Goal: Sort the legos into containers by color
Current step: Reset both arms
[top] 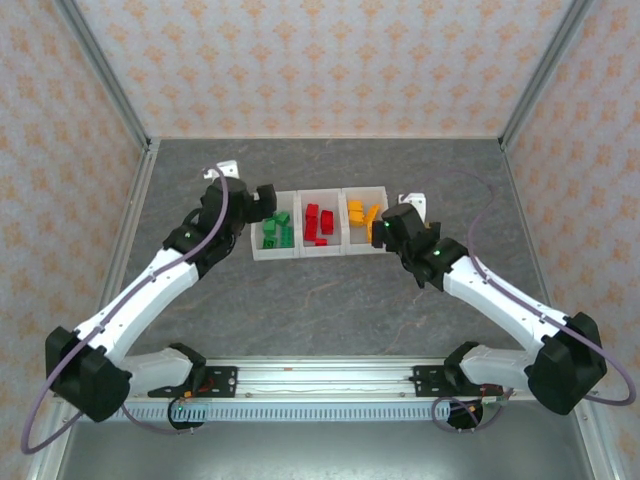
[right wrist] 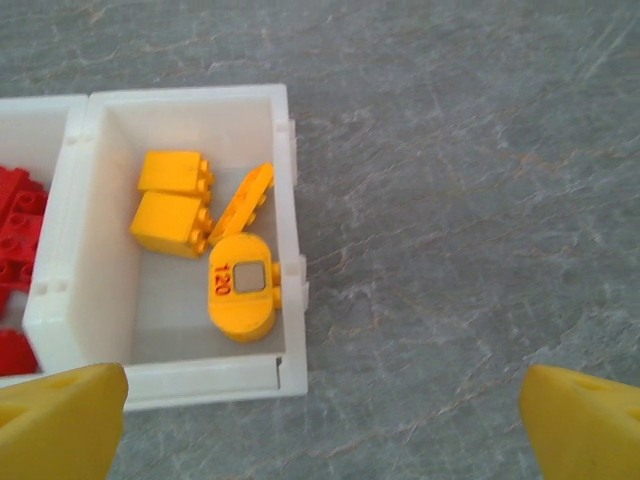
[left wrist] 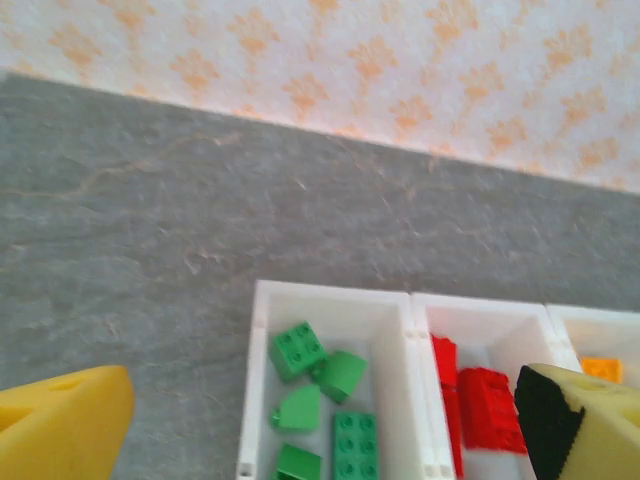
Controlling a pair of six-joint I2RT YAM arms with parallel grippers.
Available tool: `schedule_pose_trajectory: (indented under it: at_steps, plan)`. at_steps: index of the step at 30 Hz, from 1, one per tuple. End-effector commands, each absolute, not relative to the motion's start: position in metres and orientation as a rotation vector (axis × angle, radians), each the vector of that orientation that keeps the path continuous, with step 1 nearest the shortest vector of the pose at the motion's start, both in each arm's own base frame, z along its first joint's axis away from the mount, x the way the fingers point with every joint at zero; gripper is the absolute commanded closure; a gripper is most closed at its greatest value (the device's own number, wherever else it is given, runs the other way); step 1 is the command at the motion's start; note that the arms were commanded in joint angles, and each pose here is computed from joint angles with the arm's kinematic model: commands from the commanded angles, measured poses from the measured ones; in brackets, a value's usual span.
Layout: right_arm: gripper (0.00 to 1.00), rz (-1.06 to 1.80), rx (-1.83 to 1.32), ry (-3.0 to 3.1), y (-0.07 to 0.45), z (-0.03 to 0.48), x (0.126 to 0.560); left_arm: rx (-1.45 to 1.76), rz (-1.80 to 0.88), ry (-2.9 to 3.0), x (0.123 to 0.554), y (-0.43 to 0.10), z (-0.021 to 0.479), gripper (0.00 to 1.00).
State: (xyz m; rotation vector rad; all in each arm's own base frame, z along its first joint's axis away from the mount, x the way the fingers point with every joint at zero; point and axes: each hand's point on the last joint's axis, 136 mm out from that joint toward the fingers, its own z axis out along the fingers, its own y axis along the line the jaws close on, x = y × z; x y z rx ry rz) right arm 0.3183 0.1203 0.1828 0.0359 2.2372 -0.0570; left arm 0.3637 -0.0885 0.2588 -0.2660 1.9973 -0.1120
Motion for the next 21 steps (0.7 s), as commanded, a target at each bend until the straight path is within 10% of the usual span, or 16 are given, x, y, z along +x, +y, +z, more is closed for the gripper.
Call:
schedule_pose_trajectory:
  at_steps: [1, 13, 21]
  plan:
    - [0.0, -0.13, 0.158, 2.028, 0.093, 0.231, 0.339, -0.354, 0.061, 1.776, 0.362, -0.048, 0.277, 0.01]
    - [0.0, -0.203, 0.658, 1.568, -0.076, 0.2, 0.335, -0.89, 0.021, 1.475, 0.314, 0.07, 0.208, 0.01]
    - [0.0, -0.188, 0.498, 1.764, -0.058, 0.126, 0.373, -0.877, 0.113, 1.537, 0.309, 0.083, 0.169, 0.01]
